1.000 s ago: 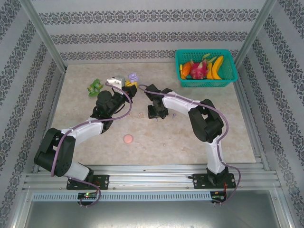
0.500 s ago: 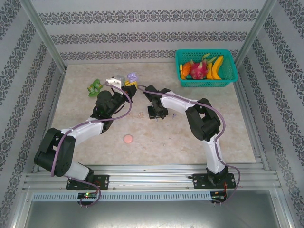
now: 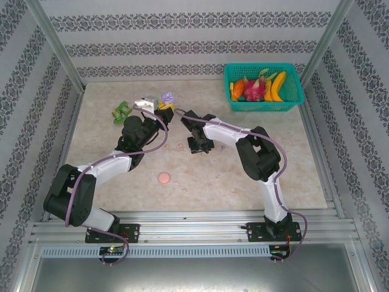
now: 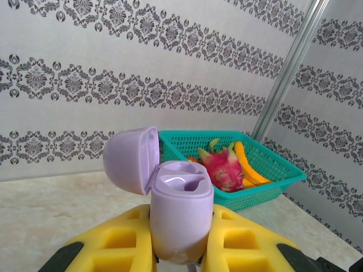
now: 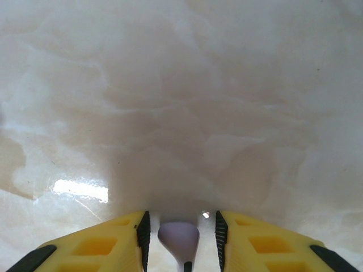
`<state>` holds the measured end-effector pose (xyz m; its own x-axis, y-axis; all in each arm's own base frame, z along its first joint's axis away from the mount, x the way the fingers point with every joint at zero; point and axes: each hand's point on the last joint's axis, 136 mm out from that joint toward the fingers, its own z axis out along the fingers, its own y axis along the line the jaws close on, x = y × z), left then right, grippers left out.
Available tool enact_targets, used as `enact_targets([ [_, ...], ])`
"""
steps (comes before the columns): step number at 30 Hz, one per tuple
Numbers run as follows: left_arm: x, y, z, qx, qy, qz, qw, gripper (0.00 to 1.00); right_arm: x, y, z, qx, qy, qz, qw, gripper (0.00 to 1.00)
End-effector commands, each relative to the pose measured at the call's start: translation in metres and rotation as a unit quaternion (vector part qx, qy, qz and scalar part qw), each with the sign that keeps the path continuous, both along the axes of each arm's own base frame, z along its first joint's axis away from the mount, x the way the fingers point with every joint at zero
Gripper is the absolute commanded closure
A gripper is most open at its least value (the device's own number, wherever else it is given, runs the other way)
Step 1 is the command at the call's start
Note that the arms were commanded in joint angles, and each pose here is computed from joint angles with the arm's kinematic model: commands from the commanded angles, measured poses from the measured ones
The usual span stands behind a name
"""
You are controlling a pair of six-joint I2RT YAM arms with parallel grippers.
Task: Insert wireless bluetooth earbuds into charging case
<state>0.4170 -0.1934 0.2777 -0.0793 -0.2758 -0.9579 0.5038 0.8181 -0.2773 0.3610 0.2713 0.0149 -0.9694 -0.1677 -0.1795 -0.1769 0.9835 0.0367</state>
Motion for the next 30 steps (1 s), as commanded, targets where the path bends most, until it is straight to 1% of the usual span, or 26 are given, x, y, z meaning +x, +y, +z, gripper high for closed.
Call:
enact_targets([
  [1,-0.004,0.003,0.02,-0.013,-0.032,-0.001,0.999,1.0,-0.015,0.002,-0.007,-0.015,0.014,0.021,1.0,0.63],
  [3,-0.004,0.002,0.019,-0.013,-0.031,-0.002,0.999,1.0,-0.015,0.001,-0.008,-0.017,0.015,0.021,1.0,0.63],
  [5,-0.005,0.003,0.02,-0.013,-0.031,-0.001,0.999,1.0,-0.015,0.003,-0.008,-0.016,0.015,0.022,1.0,0.67],
  [10,-0.004,0.003,0.02,-0.013,-0.031,-0.001,0.999,1.0,-0.016,0.003,-0.008,-0.014,0.016,0.02,1.0,0.71],
  [14,-0.004,0.003,0.021,-0.013,-0.031,-0.002,0.999,1.0,-0.018,0.003,-0.006,-0.012,0.015,0.019,1.0,0.76],
  [22,-0.003,0.002,0.018,-0.009,-0.029,-0.002,1.0,1.0,-0.018,-0.004,0.006,-0.004,-0.006,0.008,1.0,0.79],
  [30,-0.004,0.002,0.017,0.001,-0.032,-0.003,0.999,1.0,-0.019,-0.024,0.021,0.02,-0.034,-0.022,0.999,0.8],
])
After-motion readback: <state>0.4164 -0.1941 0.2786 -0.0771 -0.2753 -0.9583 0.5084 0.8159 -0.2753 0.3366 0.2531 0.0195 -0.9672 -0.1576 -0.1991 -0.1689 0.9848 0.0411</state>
